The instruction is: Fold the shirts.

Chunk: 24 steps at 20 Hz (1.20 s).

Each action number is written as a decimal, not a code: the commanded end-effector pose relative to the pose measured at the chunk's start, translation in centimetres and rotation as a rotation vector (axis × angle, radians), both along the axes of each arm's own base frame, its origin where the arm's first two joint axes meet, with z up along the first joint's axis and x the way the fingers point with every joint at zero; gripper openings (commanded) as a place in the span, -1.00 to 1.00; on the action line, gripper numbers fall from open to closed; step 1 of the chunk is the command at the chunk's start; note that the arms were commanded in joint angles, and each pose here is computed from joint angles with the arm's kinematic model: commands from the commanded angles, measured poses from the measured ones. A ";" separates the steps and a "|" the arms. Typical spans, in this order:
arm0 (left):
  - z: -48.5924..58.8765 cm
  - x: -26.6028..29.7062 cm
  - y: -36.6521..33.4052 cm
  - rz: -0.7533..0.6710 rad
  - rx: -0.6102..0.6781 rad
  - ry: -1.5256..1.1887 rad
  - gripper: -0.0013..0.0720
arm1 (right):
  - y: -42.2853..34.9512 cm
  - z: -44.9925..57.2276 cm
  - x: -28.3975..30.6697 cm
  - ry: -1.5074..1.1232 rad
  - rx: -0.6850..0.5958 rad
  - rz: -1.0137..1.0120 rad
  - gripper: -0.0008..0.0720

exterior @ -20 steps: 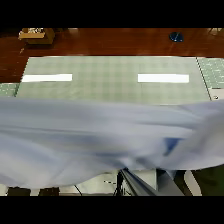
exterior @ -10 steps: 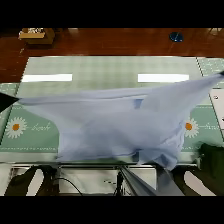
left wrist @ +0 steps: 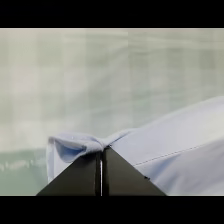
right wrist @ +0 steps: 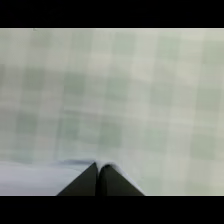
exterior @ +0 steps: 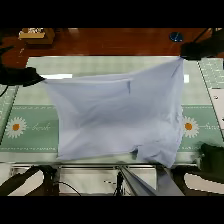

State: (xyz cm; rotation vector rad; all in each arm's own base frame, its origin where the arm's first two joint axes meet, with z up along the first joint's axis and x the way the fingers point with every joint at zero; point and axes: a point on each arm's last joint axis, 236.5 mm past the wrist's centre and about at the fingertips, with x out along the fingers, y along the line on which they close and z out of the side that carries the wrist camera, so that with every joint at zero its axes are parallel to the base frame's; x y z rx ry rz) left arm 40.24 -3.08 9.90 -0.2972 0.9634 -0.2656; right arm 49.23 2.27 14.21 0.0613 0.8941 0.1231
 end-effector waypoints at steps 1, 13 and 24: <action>-2.8 5.8 0.1 0.030 0.023 -0.060 -0.93 | 0.3 -0.8 5.5 -0.149 0.043 -0.044 -0.91; -9.3 12.5 -1.6 0.002 0.104 -0.125 -0.93 | 0.2 -10.3 11.2 -0.138 0.089 -0.095 -0.91; -10.8 1.7 -3.7 -0.256 0.066 0.262 -0.92 | -3.4 -10.4 0.3 0.258 -0.181 0.005 -0.91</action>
